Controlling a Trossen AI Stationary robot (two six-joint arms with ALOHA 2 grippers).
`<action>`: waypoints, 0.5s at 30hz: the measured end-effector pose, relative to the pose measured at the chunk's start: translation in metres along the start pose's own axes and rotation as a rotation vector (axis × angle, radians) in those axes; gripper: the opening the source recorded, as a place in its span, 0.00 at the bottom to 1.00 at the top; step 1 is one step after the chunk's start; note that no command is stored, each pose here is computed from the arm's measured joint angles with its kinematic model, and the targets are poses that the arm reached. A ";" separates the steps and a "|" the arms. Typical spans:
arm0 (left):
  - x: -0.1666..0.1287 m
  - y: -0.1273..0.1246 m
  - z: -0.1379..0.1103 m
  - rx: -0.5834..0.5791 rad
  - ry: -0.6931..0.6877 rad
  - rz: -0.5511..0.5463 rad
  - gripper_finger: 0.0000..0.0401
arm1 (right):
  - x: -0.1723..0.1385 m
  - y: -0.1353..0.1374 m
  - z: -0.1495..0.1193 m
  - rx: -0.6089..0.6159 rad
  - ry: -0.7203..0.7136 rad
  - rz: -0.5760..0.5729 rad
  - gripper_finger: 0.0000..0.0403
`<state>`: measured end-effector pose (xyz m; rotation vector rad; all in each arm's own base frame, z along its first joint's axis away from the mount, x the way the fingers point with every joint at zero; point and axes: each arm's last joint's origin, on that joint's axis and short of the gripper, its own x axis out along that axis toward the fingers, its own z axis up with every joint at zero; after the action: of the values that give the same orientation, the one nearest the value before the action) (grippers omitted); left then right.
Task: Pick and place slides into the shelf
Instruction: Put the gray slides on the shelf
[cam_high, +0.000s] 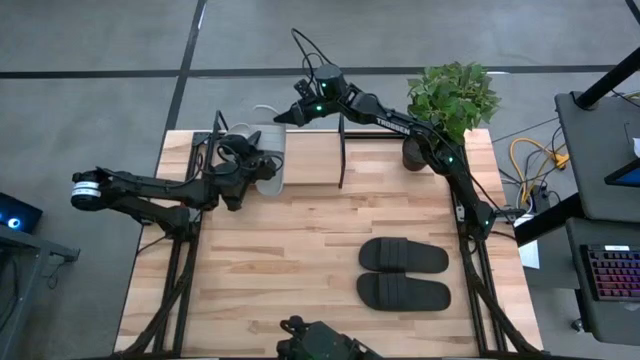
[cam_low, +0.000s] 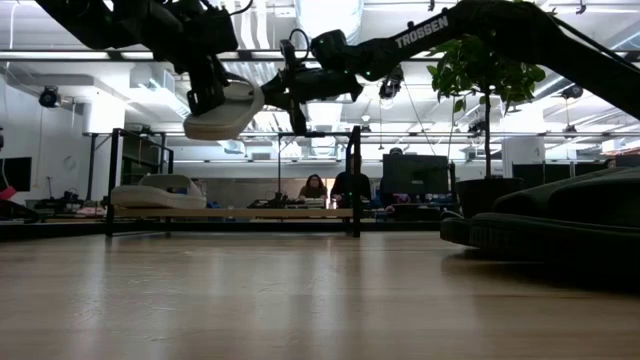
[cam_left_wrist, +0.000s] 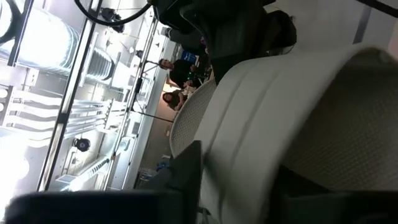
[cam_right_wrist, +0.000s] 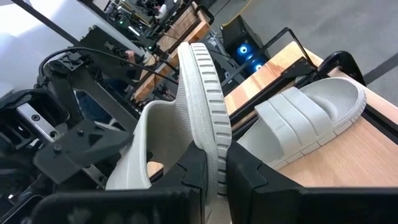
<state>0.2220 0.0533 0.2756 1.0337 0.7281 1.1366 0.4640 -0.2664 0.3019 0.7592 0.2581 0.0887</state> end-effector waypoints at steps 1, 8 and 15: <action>0.000 0.000 0.000 0.002 -0.006 -0.002 0.12 | 0.000 0.000 0.000 0.000 0.000 0.000 0.06; 0.001 0.004 0.003 -0.037 -0.022 -0.001 0.01 | -0.001 0.000 0.001 0.008 0.001 0.002 0.09; 0.001 0.005 0.004 -0.046 -0.025 0.000 0.00 | -0.011 -0.005 0.007 0.025 -0.009 -0.011 0.28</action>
<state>0.2236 0.0534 0.2813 1.0082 0.6789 1.1334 0.4551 -0.2769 0.3054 0.7824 0.2555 0.0718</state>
